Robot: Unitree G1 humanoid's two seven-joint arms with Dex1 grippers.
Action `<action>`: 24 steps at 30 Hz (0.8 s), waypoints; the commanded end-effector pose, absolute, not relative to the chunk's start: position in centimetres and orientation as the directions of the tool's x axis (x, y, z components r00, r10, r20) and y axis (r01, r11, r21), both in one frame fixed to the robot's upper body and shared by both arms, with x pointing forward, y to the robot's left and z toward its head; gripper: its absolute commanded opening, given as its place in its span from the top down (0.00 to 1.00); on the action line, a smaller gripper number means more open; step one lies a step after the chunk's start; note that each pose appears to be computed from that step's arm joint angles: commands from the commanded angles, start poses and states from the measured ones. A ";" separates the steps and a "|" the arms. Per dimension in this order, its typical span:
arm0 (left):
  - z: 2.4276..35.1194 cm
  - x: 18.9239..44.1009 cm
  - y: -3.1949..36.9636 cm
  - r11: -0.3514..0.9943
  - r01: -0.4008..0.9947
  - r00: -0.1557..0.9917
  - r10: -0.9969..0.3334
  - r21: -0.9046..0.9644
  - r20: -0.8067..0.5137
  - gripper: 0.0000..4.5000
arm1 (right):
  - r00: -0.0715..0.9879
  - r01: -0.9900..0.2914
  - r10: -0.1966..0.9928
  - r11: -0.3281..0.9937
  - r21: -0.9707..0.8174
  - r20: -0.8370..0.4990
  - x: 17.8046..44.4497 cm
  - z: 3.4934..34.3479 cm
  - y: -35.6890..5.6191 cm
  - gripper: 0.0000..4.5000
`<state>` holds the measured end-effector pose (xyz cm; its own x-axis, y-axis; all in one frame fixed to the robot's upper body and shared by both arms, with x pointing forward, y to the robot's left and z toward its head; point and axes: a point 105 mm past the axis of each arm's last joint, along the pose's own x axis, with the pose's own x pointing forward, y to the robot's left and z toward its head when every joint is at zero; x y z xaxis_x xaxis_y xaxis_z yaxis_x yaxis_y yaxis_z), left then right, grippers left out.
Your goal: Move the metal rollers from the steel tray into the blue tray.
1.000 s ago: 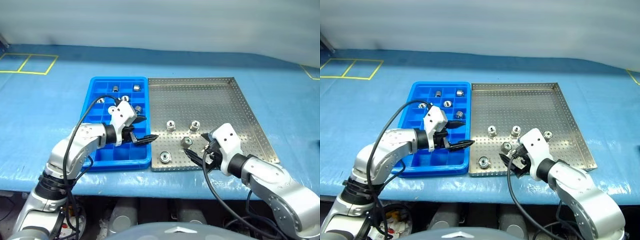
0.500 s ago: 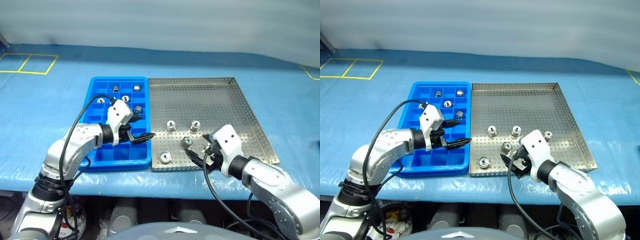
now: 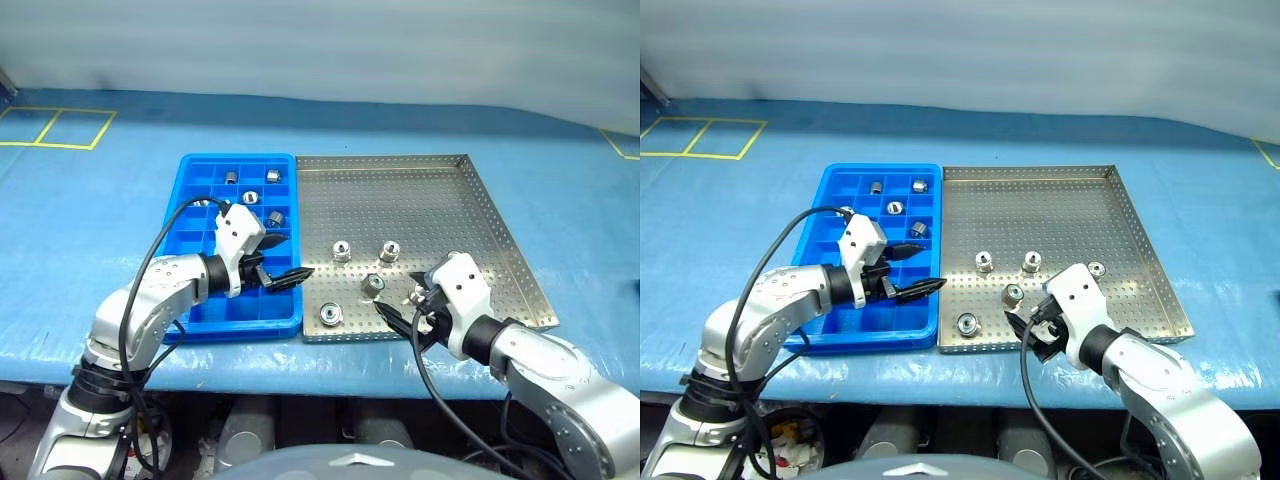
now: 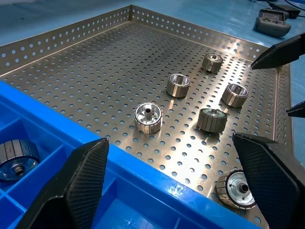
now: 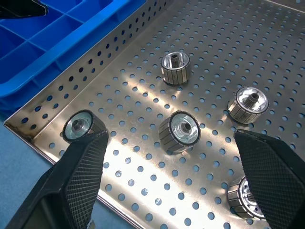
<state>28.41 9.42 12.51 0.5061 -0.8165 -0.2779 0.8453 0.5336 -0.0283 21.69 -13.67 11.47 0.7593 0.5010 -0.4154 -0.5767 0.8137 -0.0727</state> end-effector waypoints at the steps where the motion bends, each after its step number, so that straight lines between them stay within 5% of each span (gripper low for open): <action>1: 14.0 28.6 9.1 0.499 0.866 0.490 -0.836 0.028 -0.247 0.00 | 0.797 -0.558 0.493 0.822 -0.112 -0.350 21.7 13.0 -13.7 0.01; 15: 16.2 33.1 5.6 0.347 0.927 0.376 -0.859 0.145 -0.349 0.00 | 0.844 -0.485 0.438 0.870 -0.091 -0.310 22.2 13.2 -13.8 0.01; 24: 13.3 37.5 1.3 0.322 0.937 0.349 -0.836 0.136 -0.425 0.00 | 0.848 -0.478 0.439 0.876 -0.070 -0.299 21.9 12.4 -12.3 0.01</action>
